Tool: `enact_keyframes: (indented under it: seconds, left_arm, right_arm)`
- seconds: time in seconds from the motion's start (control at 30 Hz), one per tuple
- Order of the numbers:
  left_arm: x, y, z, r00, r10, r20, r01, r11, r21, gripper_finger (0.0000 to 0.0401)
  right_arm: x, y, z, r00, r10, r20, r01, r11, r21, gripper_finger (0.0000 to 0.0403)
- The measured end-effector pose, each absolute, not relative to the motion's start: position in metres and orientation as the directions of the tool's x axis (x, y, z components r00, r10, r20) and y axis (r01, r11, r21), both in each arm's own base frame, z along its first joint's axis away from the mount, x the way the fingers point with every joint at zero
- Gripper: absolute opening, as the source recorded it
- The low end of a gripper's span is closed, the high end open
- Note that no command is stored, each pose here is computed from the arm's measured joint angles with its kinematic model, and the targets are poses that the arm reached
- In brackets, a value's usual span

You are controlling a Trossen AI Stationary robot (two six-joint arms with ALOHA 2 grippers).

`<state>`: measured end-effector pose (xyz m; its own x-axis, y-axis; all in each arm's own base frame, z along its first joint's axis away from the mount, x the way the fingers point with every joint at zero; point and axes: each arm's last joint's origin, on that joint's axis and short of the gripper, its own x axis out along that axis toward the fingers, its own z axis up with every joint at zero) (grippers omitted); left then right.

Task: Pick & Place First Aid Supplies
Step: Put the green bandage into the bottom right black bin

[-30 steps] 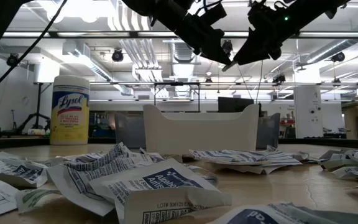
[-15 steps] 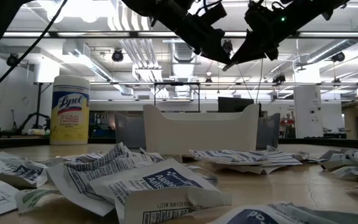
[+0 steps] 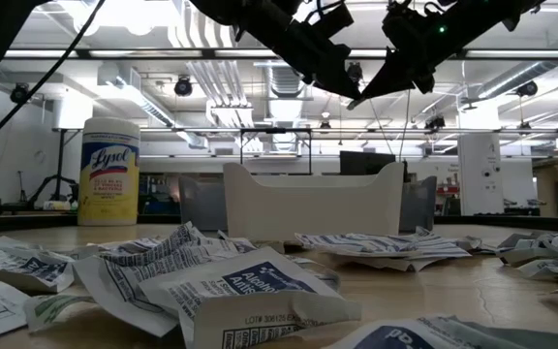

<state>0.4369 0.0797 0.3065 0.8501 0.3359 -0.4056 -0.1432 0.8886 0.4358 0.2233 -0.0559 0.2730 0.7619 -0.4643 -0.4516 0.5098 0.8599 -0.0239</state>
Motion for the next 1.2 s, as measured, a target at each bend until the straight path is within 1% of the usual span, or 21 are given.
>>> enact_keyframes:
  seconds: [0.17, 0.3, 0.4, 0.5, 0.63, 0.7, 0.8, 0.9, 0.97, 1.03, 1.2]
  left_arm:
    - [0.437, 0.080, 0.307, 0.844, 0.353, -0.403, -0.157, 0.883, 0.443, 0.0000]
    - [0.435, 0.081, 0.309, 0.821, 0.413, -0.395, -0.200, 0.855, 0.479, 0.0001]
    - [0.431, 0.083, 0.314, 0.787, 0.487, -0.379, -0.249, 0.813, 0.526, 0.0011]
    - [0.426, 0.085, 0.318, 0.713, 0.597, -0.366, -0.332, 0.748, 0.574, 0.0034]
    - [0.412, 0.088, 0.320, 0.540, 0.753, -0.375, -0.405, 0.623, 0.669, 0.0060]
    - [0.403, 0.088, 0.320, 0.468, 0.790, -0.397, -0.416, 0.593, 0.690, 0.0067]
    - [0.388, 0.086, 0.316, 0.411, 0.777, -0.477, -0.436, 0.627, 0.646, 0.0068]
    - [0.376, 0.081, 0.309, 0.419, 0.696, -0.583, -0.433, 0.718, 0.545, 0.0069]
    - [0.368, 0.078, 0.303, 0.427, 0.653, -0.626, -0.426, 0.756, 0.497, 0.0069]
    - [0.358, 0.074, 0.298, 0.431, 0.632, -0.644, -0.442, 0.770, 0.460, 0.0069]
    - [0.324, 0.065, 0.284, 0.426, 0.622, -0.657, -0.522, 0.762, 0.383, 0.0069]
  right_arm:
    - [0.223, -0.056, 0.273, 0.761, -0.467, -0.450, 0.512, 0.859, -0.025, 0.0008]
    - [0.223, -0.057, 0.273, 0.753, -0.479, -0.450, 0.527, 0.849, -0.022, 0.0008]
    - [0.223, -0.057, 0.273, 0.752, -0.482, -0.450, 0.533, 0.846, -0.015, 0.0008]
    - [0.223, -0.058, 0.273, 0.749, -0.485, -0.451, 0.538, 0.843, -0.012, 0.0008]
    - [0.220, -0.064, 0.270, 0.720, -0.506, -0.474, 0.583, 0.812, 0.019, 0.0008]
    - [0.220, -0.068, 0.266, 0.696, -0.512, -0.504, 0.621, 0.781, 0.064, 0.0008]
    - [0.222, -0.076, 0.257, 0.685, -0.471, -0.555, 0.646, 0.745, 0.166, 0.0008]
    - [0.230, -0.081, 0.243, 0.681, -0.394, -0.617, 0.640, 0.730, 0.240, 0.0008]
    - [0.236, -0.084, 0.232, 0.654, -0.379, -0.654, 0.654, 0.719, 0.237, 0.0008]
    - [0.242, -0.086, 0.221, 0.629, -0.368, -0.685, 0.662, 0.715, 0.224, 0.0008]
    - [0.252, -0.089, 0.198, 0.567, -0.343, -0.749, 0.680, 0.708, 0.190, 0.0008]
